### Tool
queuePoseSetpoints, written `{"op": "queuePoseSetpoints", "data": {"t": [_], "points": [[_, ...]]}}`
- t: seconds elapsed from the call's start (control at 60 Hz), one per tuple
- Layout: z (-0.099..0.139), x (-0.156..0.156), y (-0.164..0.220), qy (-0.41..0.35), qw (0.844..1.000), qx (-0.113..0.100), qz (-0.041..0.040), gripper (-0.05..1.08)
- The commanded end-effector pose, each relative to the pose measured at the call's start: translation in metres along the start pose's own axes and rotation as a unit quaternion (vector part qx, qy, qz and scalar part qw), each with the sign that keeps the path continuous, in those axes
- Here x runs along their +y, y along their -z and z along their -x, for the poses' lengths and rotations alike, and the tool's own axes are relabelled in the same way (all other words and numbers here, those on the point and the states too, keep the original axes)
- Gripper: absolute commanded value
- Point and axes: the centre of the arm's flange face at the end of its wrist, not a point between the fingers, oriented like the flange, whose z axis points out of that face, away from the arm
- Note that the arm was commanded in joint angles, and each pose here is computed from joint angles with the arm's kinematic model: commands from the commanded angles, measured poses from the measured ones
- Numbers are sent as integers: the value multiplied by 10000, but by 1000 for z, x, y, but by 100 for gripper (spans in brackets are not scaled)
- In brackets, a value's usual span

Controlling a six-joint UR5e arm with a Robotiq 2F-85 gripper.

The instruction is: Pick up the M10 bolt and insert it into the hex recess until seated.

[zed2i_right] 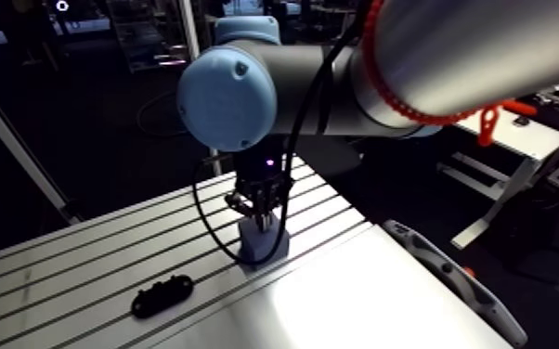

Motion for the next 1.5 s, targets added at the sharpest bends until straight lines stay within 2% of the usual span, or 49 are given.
{"op": "queuePoseSetpoints", "data": {"t": [0.017,0.517,0.717,1.133,1.267,1.317,1.417,1.5], "points": [[-1,0,-2,5,10000,-9,-5,108],[-3,1,-3,6,10000,-26,-7,108],[-6,4,4,3,10000,48,5,108],[-6,3,19,2,10000,34,5,108],[-4,0,36,-79,9999,-70,-67,108],[-4,0,41,-148,9998,-97,-68,108],[-5,0,65,-666,9973,-289,-149,108],[-9,-9,78,-774,9964,-318,-148,108]]}}
